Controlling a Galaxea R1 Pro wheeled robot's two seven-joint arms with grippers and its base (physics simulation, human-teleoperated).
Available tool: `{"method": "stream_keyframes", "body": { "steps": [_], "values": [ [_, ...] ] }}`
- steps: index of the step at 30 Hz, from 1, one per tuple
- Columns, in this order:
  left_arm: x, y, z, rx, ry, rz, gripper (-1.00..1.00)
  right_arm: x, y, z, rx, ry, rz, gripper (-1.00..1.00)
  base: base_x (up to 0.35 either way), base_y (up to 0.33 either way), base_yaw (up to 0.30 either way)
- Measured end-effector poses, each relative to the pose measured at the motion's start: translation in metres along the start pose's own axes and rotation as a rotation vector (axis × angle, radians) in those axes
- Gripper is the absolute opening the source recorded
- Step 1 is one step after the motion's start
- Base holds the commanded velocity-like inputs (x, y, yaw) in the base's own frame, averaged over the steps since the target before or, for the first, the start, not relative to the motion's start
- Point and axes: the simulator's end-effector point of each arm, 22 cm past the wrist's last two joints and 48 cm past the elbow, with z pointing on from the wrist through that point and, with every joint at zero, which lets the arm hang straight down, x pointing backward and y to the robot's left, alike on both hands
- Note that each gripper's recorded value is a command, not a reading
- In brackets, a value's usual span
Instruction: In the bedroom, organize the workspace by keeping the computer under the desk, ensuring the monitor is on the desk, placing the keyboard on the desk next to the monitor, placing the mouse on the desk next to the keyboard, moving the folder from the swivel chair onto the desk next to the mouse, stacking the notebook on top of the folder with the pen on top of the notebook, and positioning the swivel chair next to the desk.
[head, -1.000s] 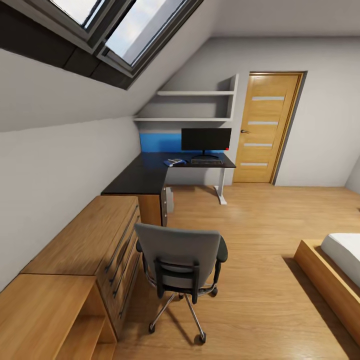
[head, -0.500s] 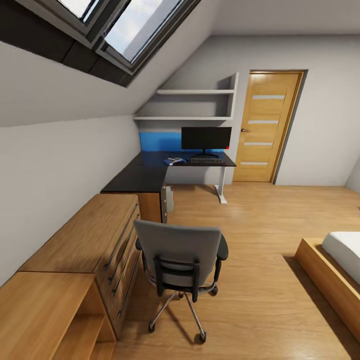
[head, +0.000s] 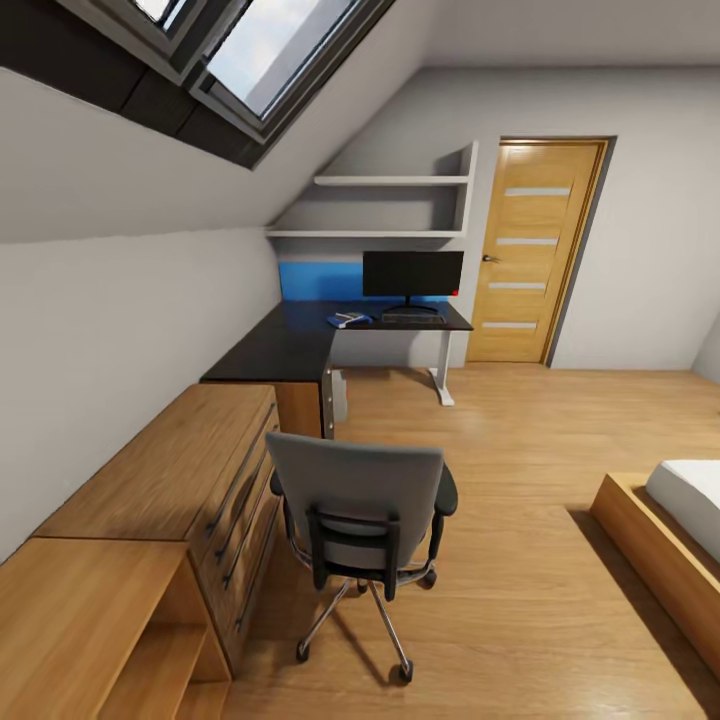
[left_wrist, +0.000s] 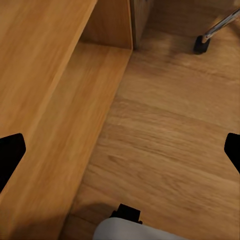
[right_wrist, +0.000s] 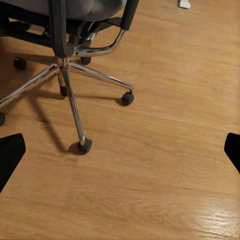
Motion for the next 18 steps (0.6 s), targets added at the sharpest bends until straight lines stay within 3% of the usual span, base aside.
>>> {"method": "stream_keyframes", "body": {
  "steps": [18],
  "values": [
    [0.019, -0.003, 0.021, -0.003, 0.000, -0.002, 1.00, 0.025, 0.004, 0.013, 0.000, 0.000, 0.000, 1.00, 0.000, 0.000, 0.000]
  ]
}}
